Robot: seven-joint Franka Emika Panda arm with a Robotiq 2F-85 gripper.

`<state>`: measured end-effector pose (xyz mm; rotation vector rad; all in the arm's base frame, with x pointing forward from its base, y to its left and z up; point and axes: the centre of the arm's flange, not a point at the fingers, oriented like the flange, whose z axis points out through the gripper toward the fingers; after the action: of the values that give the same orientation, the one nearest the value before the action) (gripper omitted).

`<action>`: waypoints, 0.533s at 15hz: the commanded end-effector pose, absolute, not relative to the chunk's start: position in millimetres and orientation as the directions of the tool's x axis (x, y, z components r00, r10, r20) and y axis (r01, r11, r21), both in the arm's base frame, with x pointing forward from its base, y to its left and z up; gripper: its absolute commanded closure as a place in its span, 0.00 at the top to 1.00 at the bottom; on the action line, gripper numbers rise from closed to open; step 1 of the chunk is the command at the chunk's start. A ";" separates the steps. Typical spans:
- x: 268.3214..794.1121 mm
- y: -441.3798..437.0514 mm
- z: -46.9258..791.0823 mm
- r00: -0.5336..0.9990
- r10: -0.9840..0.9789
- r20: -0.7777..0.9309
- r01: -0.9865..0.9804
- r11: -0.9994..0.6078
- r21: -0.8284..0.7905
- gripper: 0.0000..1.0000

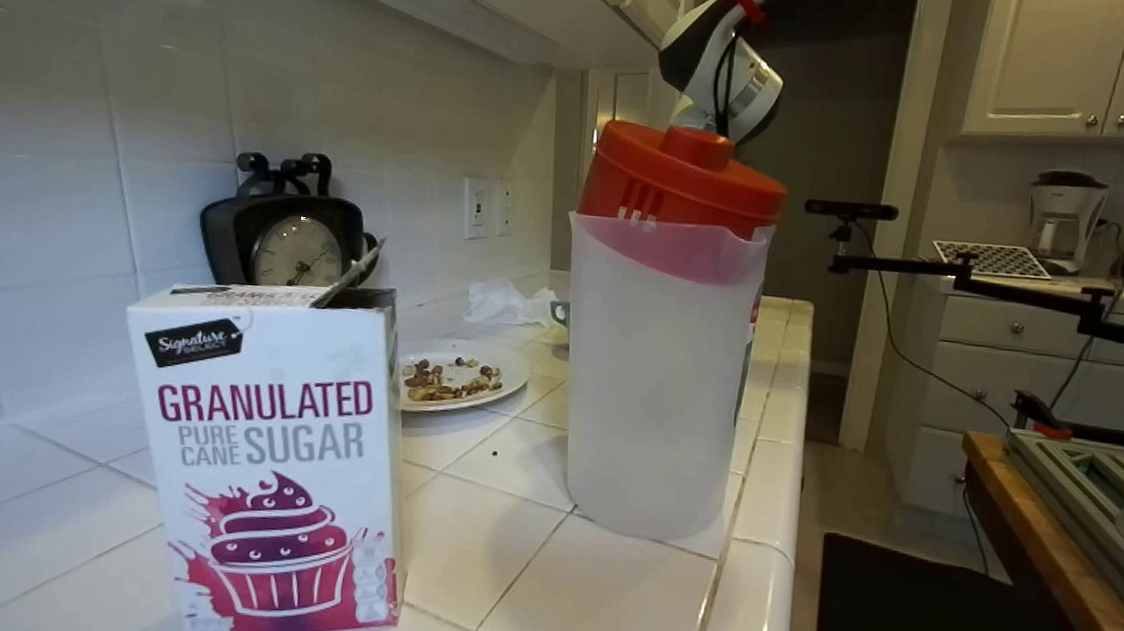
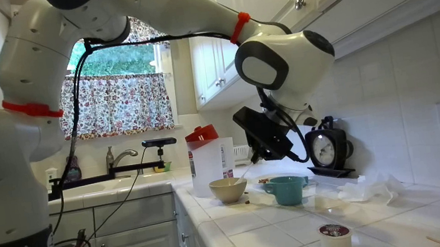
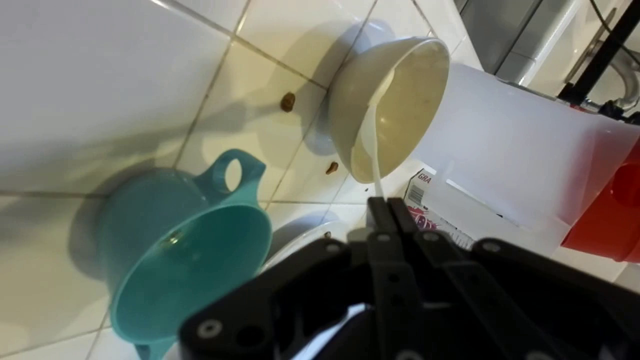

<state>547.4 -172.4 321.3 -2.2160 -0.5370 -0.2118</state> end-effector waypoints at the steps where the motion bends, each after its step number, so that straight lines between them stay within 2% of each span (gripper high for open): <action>1: 543.2 -162.4 325.1 0.886 0.350 0.305 0.461 -0.587 -0.665 0.01; 8: 550.3 -131.5 321.3 0.851 0.445 0.280 0.506 -0.552 -0.662 0.01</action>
<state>553.0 -141.4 320.0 -2.2236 -0.6558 -0.1282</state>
